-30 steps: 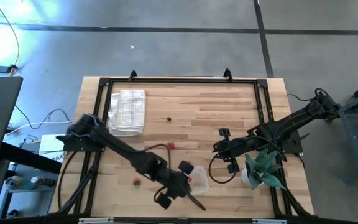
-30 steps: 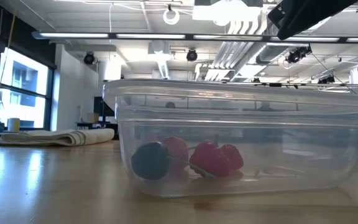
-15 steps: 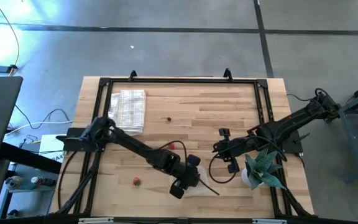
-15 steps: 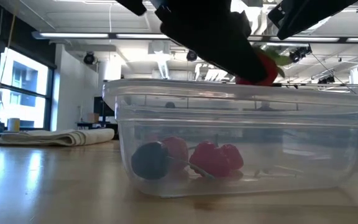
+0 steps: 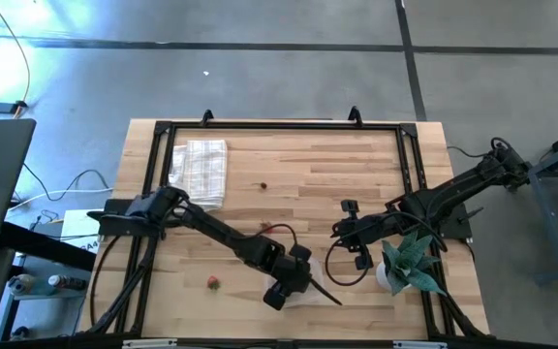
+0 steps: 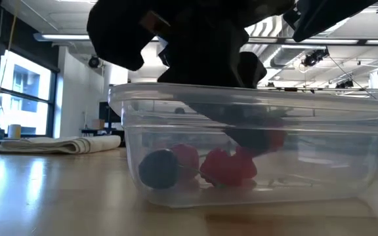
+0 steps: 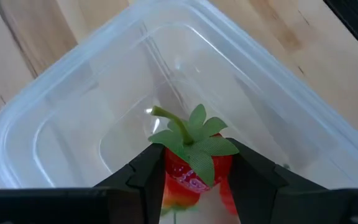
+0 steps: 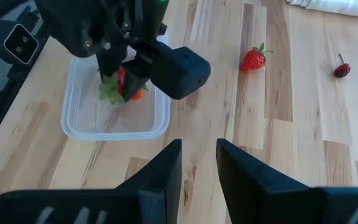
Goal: Pick and placing Produce into tupperware
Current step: Put the red strawberry into the transparent bin, then adjust the transparent bin
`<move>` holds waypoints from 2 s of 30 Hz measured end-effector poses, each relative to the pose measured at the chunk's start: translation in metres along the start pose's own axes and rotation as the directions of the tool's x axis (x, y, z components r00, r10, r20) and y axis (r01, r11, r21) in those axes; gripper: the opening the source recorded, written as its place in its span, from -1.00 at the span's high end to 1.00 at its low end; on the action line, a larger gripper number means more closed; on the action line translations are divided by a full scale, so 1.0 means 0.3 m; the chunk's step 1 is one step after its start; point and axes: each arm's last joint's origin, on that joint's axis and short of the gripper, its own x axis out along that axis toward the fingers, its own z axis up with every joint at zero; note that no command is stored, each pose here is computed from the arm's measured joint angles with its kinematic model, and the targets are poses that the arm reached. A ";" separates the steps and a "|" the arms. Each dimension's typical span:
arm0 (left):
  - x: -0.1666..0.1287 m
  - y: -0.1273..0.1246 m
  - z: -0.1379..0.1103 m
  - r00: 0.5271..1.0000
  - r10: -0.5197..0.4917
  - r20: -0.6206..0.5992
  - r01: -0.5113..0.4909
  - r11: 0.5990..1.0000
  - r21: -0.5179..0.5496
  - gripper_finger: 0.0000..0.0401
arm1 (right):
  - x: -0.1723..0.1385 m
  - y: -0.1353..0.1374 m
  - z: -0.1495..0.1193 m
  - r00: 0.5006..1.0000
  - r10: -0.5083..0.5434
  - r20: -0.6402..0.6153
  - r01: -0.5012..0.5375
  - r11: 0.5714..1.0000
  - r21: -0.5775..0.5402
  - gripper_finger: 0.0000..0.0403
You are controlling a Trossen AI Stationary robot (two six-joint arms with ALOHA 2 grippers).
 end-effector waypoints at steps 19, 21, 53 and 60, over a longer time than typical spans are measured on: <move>0.011 -0.004 -0.021 0.998 -0.031 -0.051 0.032 0.999 0.029 0.31 | 0.000 0.000 0.000 1.000 0.000 0.001 0.000 1.000 0.000 0.55; 0.011 -0.004 -0.021 0.998 -0.031 -0.052 0.033 0.999 0.029 0.30 | 0.000 0.000 0.000 1.000 0.000 0.001 0.000 1.000 0.000 0.55; -0.085 -0.013 -0.032 0.984 -0.067 -0.162 0.069 0.998 0.006 0.17 | 0.000 0.000 0.000 1.000 0.000 0.001 0.000 1.000 0.000 0.55; -0.092 -0.018 -0.060 0.965 -0.074 -0.251 0.076 0.997 -0.002 0.17 | 0.000 0.000 0.000 1.000 0.000 0.001 0.000 1.000 0.000 0.55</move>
